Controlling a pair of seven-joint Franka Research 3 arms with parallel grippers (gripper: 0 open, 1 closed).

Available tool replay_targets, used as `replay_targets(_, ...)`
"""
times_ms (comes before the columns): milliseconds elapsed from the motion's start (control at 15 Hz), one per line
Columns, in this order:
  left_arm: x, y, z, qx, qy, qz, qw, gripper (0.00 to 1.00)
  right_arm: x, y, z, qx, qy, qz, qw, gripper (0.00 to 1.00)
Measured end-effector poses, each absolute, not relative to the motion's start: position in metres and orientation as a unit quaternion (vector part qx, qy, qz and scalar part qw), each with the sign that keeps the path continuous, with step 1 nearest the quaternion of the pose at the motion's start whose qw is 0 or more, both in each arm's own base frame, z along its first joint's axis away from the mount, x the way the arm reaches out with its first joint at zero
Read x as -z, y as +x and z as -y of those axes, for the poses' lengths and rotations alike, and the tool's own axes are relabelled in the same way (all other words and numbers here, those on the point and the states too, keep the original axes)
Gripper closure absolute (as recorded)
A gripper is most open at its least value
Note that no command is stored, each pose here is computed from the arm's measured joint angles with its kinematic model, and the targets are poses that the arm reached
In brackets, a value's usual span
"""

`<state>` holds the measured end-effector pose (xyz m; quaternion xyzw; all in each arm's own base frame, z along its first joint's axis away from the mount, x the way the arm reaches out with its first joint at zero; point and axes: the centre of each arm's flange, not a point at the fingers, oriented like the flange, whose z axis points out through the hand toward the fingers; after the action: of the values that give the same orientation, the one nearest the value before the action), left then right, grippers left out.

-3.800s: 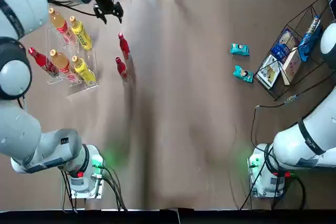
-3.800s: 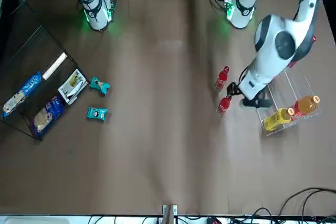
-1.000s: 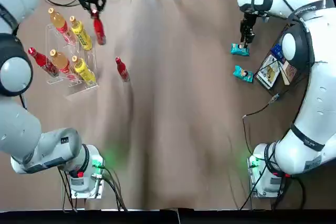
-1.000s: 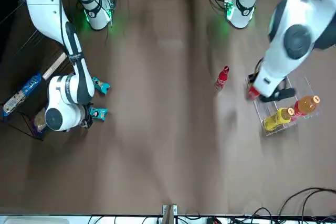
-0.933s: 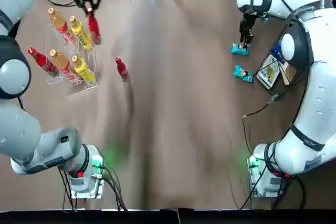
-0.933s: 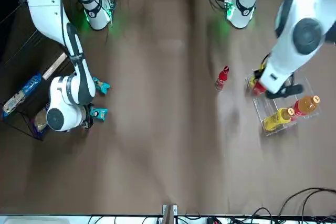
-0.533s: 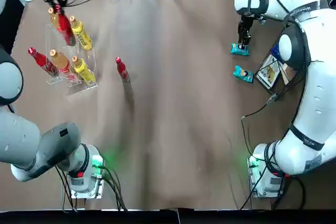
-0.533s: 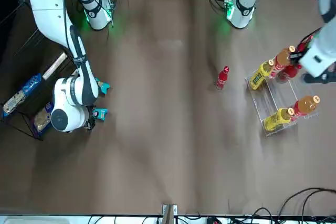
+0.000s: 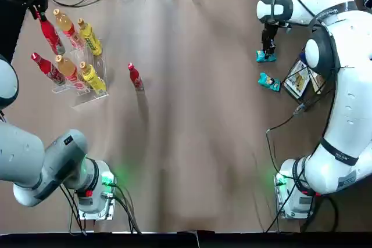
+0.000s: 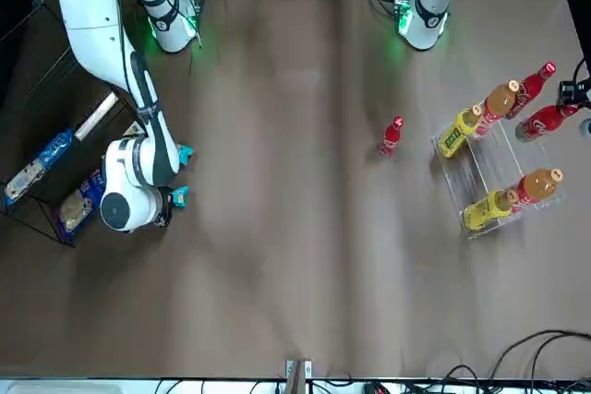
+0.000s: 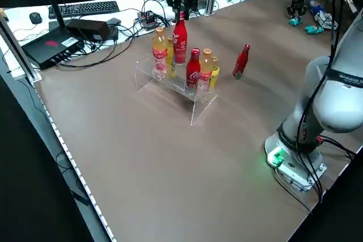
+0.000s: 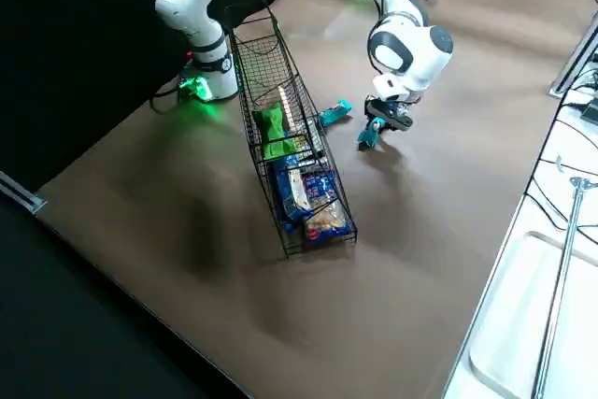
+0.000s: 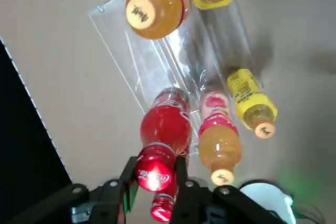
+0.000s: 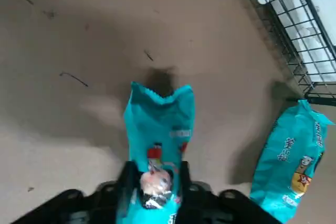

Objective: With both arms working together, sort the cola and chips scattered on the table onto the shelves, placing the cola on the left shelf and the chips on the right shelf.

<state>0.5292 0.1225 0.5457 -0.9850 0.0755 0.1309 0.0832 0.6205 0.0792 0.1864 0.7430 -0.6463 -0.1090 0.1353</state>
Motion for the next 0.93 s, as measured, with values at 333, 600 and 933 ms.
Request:
replay_targets(333,-0.512,0.519,-0.173,-0.127,-0.983,-0.110,0.070,0.68,-0.190,0.622,-0.078,0.107,0.740,0.651,0.133,0.84)
replay_targets(600,-0.509,0.513,-0.184,-0.123,-0.983,-0.122,0.061,0.68,-0.213,0.626,-0.073,0.115,0.731,0.658,0.142,0.84)
replay_targets(933,-0.509,0.510,-0.182,-0.122,-0.983,-0.124,0.065,0.68,-0.365,0.629,-0.058,0.167,0.782,0.570,0.189,0.84)
